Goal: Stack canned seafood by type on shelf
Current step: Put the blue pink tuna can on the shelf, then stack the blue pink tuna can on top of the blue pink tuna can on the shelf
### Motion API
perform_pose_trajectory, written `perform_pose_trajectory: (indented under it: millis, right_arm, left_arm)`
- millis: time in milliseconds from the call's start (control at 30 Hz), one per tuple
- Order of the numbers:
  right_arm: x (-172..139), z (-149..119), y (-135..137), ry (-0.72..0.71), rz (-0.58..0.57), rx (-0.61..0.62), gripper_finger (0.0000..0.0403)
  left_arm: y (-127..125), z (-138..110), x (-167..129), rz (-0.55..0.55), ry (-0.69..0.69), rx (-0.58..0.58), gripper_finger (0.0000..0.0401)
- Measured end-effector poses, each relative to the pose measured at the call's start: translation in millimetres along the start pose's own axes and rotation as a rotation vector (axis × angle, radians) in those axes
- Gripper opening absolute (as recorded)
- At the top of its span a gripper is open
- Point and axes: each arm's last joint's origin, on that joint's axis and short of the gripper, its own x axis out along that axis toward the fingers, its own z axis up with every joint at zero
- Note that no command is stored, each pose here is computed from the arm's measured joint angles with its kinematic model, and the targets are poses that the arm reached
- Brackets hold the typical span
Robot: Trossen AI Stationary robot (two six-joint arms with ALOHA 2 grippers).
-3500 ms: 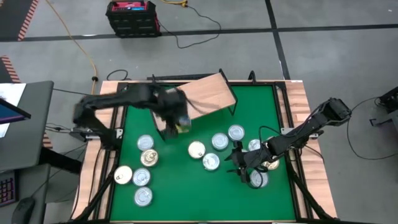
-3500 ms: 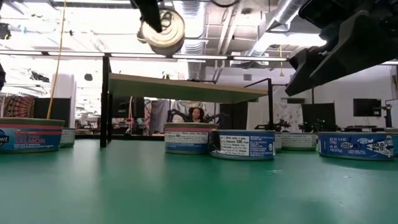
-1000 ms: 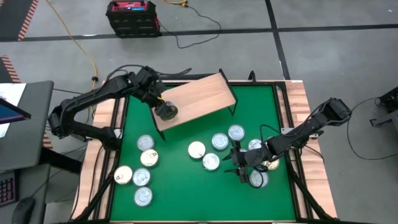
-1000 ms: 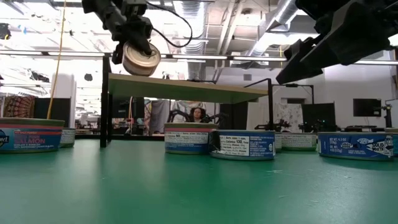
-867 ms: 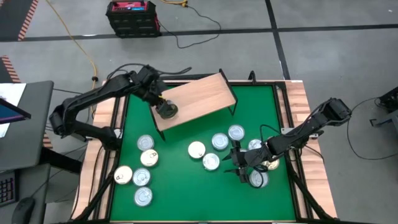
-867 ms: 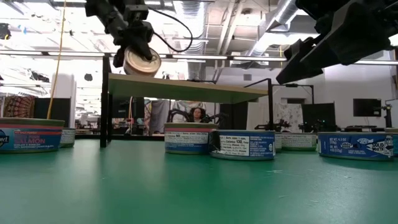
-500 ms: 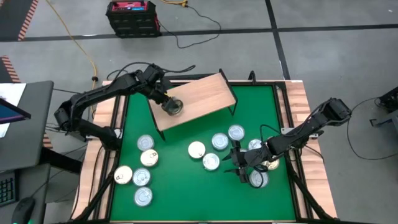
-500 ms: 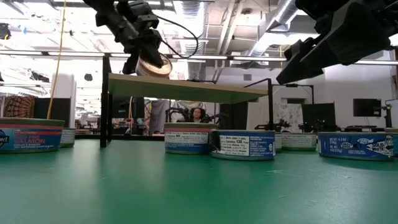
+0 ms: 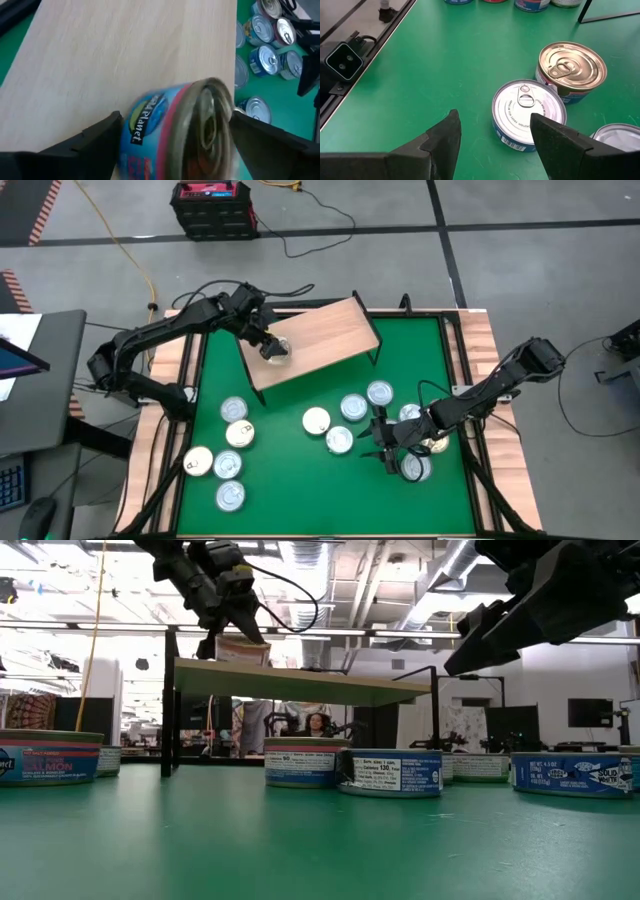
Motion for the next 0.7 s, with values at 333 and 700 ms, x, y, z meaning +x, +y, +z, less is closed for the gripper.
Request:
perform_pose_trajectory:
  millis: [333, 700]
  right_arm:
    - [0, 0, 0, 0.0, 0.0, 0.0, 0.0265]
    - [2, 3, -10, -0.016, -0.031, -0.004, 0.0265]
  left_arm:
    - [-1, 11, -13, 0.204, -0.07, 0.142, 0.036]
    - [-63, 15, -38, 0.255, -0.206, 0.417, 0.0358]
